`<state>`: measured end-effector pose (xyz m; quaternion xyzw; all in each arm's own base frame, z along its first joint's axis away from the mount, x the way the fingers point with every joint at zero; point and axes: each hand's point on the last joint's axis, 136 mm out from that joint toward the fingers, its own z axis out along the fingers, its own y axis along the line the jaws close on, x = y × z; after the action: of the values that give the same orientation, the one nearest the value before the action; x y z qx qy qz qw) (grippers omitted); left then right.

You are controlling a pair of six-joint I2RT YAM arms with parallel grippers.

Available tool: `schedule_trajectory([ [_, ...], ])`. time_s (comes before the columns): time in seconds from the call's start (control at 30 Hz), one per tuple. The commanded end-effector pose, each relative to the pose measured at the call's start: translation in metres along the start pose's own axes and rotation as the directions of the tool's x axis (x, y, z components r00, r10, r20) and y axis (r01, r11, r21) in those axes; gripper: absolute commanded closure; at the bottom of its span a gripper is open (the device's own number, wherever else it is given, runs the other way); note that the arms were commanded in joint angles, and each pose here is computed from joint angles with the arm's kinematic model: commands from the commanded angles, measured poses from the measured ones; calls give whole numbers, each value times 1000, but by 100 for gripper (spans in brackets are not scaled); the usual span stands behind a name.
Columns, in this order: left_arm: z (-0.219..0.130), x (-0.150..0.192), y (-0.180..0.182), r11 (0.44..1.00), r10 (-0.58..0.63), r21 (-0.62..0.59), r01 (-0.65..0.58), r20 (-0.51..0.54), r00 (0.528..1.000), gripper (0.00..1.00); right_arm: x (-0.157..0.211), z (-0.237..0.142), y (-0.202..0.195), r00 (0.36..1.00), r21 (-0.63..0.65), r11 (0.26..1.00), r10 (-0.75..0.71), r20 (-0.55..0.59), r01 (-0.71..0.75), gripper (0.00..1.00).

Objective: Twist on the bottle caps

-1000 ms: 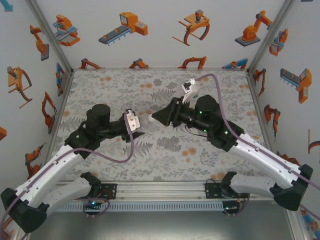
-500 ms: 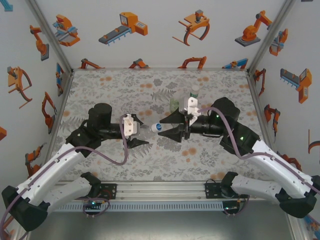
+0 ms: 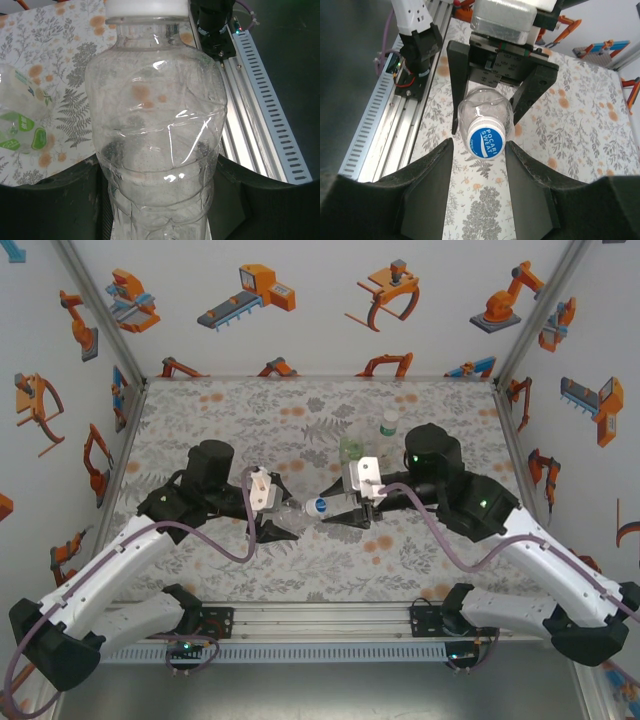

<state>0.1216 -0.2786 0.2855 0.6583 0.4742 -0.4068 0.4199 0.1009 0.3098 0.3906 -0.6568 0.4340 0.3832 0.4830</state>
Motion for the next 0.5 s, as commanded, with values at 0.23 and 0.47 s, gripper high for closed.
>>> schedule_trajectory([
  [0.23, -3, -13, -2, 999, 33, 23, -33, 22, 999, 100, -6, 5, -3, 999, -32, 999, -30, 13, 30, 54],
  [0.47, -3, -8, 4, 1000, 26, -5, -26, -4, 1000, 100, -10, 5, -5, 999, -25, 999, -27, 24, 28, 55],
])
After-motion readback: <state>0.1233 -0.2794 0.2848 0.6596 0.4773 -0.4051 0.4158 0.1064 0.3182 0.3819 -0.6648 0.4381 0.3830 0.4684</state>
